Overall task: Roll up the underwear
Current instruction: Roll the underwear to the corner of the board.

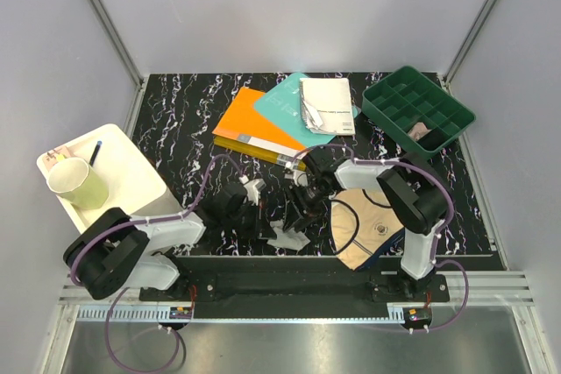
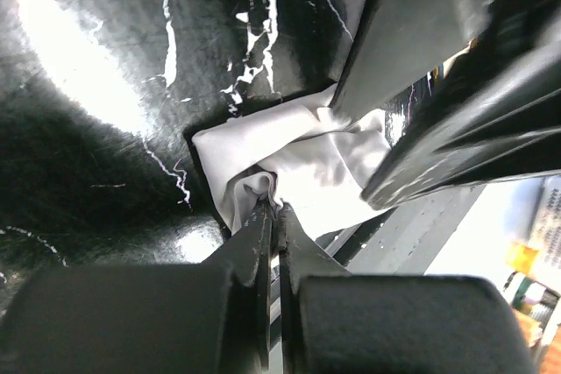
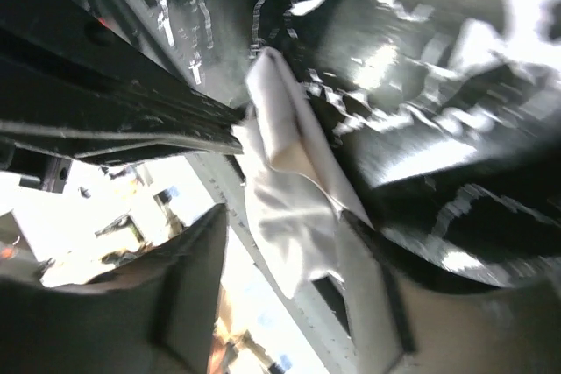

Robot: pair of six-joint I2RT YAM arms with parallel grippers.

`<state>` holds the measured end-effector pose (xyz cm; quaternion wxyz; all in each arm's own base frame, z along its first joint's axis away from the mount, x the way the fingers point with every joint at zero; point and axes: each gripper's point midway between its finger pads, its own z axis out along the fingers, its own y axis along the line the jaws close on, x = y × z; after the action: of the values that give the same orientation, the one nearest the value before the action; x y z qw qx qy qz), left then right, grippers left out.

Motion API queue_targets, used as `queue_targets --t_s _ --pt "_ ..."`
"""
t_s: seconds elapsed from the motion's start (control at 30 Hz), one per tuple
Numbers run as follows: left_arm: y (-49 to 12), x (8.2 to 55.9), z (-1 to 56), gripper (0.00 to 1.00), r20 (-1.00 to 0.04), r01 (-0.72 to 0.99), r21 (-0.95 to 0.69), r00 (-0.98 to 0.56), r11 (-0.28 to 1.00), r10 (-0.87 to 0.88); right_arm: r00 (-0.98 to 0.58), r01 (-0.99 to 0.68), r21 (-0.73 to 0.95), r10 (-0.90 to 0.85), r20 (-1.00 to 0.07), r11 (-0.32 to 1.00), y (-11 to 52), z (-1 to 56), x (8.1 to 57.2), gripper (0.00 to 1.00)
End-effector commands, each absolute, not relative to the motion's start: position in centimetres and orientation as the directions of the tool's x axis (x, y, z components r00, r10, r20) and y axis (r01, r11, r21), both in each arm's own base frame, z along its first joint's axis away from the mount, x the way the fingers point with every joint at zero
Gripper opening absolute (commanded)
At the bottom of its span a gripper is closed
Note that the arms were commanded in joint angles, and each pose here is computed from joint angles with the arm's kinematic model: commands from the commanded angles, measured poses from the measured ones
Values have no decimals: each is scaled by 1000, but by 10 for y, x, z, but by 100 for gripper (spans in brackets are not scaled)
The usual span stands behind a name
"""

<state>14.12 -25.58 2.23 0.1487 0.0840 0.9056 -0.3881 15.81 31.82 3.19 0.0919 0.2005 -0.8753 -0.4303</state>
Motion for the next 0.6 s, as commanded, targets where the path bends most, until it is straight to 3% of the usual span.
queue_targets --t_s 0.0,0.17,0.37,0.47,0.57 --pt "-247 145 11 0 -300 182 -673 -953 717 -39 -911 -344 742 -397 -115 575 307 46 168 63" --pt "-243 147 8 0 -255 114 -694 -962 711 -95 -891 -450 673 -346 -294 587 297 60 180 65" --pt "-243 145 7 0 -168 29 -730 -976 683 -138 -760 -617 553 -242 -603 560 298 94 187 65" --pt "-243 145 7 0 -144 9 -743 -979 669 -146 -684 -690 505 -240 -689 519 309 100 175 65" --pt "-242 144 7 0 -133 -1 -750 -979 662 -152 -658 -713 475 -258 -707 515 309 89 166 65"
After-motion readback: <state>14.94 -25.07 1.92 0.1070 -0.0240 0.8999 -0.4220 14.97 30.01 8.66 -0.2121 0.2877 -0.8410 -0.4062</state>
